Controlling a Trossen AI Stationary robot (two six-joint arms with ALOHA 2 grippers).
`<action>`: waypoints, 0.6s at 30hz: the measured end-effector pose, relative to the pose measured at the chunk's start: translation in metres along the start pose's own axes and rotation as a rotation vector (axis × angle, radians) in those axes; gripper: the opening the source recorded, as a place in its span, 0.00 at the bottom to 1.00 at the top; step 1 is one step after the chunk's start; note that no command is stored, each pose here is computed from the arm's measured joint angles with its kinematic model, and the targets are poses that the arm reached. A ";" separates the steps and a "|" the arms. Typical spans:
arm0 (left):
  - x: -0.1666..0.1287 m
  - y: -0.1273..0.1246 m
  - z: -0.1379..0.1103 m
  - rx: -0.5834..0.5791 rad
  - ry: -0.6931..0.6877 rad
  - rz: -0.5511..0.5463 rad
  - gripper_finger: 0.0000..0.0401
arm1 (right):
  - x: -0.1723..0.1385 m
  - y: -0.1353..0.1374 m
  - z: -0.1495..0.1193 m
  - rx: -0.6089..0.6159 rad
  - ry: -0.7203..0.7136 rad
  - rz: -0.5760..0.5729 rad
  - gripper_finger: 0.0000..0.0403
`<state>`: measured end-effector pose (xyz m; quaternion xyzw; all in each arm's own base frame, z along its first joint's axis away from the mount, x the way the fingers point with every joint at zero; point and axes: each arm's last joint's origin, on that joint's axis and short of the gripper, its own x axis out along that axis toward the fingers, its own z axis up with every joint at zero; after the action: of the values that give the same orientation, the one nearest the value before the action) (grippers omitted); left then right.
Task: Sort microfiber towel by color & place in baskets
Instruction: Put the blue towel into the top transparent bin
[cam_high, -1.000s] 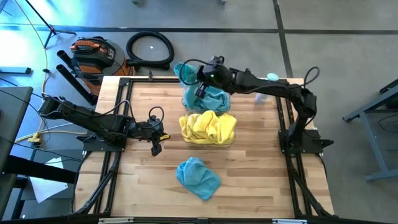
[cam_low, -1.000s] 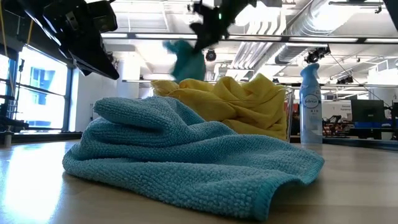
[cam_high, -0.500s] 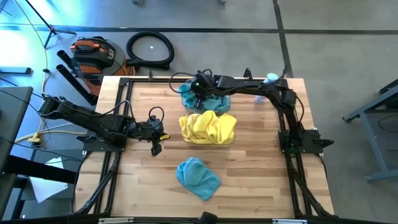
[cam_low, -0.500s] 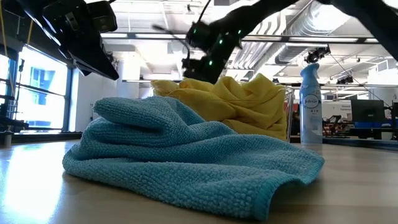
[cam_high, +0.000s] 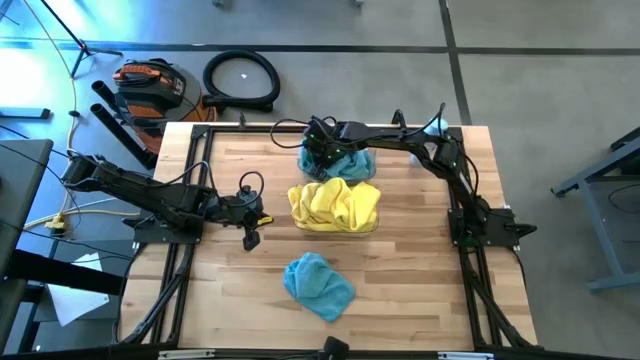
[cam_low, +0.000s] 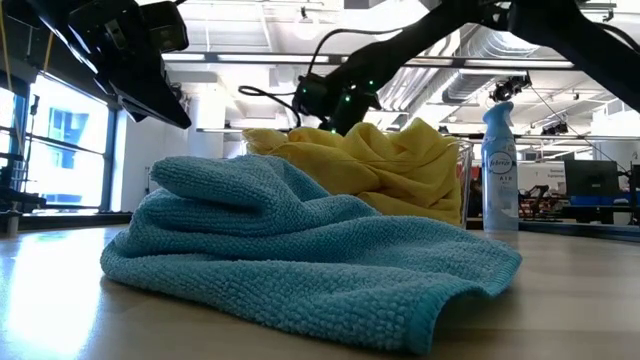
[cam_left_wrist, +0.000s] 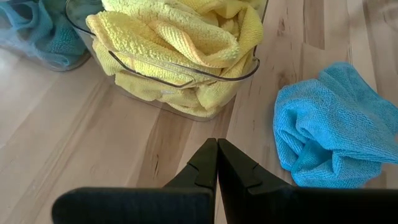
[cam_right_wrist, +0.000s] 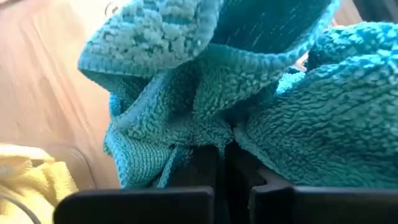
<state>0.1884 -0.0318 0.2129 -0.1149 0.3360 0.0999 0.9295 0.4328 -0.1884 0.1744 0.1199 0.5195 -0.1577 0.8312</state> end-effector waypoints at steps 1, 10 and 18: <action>0.000 0.000 0.000 0.000 0.000 0.000 0.00 | 0.000 0.000 0.000 0.003 -0.005 0.004 0.00; 0.000 0.000 0.000 -0.001 0.000 0.000 0.00 | -0.025 0.001 0.015 0.022 -0.016 0.005 0.16; 0.000 0.000 0.000 -0.010 0.001 0.000 0.00 | -0.081 0.005 0.034 0.024 0.033 0.005 0.37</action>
<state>0.1883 -0.0318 0.2129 -0.1193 0.3359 0.1017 0.9288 0.4296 -0.1853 0.2622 0.1336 0.5309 -0.1600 0.8214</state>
